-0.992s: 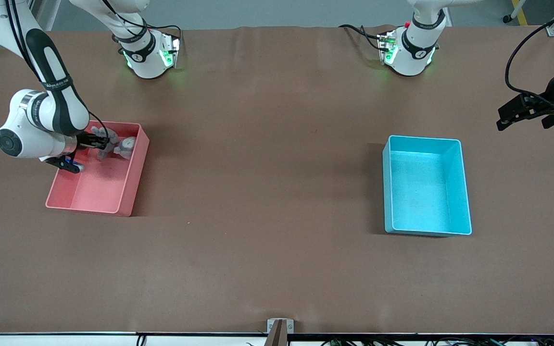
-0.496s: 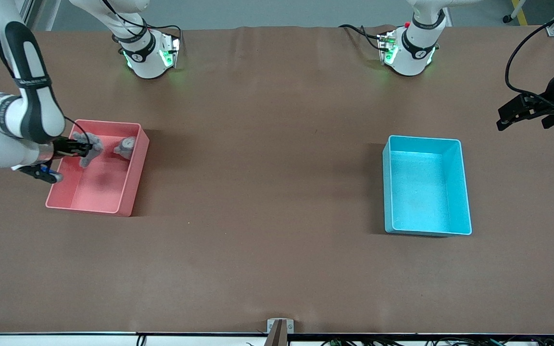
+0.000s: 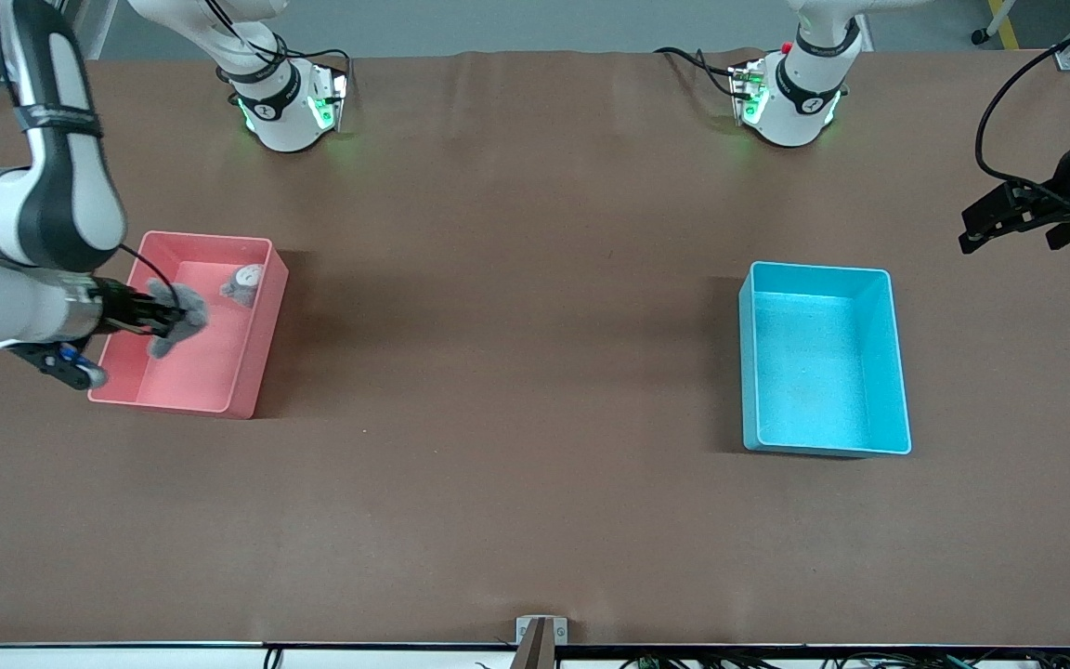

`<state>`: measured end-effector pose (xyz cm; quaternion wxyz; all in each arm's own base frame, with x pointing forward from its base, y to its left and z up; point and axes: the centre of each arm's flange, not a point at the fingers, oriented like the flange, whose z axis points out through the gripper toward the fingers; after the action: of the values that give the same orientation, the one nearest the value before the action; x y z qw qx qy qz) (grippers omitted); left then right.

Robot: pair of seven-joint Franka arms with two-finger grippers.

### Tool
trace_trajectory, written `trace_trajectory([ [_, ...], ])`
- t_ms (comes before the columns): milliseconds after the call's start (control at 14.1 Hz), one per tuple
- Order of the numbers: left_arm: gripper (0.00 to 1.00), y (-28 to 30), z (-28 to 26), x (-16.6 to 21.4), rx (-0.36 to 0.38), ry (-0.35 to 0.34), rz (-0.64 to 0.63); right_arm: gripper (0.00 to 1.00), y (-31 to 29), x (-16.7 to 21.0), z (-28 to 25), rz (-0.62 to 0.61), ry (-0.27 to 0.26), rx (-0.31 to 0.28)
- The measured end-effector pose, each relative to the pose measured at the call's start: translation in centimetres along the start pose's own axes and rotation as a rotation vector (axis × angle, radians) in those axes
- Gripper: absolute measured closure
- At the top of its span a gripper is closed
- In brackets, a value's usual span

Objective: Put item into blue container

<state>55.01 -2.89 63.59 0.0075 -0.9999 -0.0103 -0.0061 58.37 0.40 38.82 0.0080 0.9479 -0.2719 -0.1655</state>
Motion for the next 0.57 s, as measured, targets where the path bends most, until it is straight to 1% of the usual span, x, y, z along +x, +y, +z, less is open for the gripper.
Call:
trace_trajectory([
  [213, 0.0, 0.0, 0.0, 0.1, -0.001, 0.006, 0.0, 0.72, -8.2, -4.6, 0.1, 0.091, 0.054, 0.049],
  [354, 0.0, 0.0, 0.1, 0.2, -0.001, 0.005, 0.001, 0.72, -13.1, -7.5, 1.2, 0.167, 0.069, 0.104],
  [425, 0.0, 0.1, 0.2, 0.2, -0.001, 0.004, 0.001, 0.72, -15.6, -8.8, 2.1, 0.2, 0.08, 0.133],
  [567, 0.0, 0.1, 0.3, 0.2, -0.001, 0.003, 0.002, 0.72, -20.5, -11.6, 4.9, 0.263, 0.112, 0.166],
])
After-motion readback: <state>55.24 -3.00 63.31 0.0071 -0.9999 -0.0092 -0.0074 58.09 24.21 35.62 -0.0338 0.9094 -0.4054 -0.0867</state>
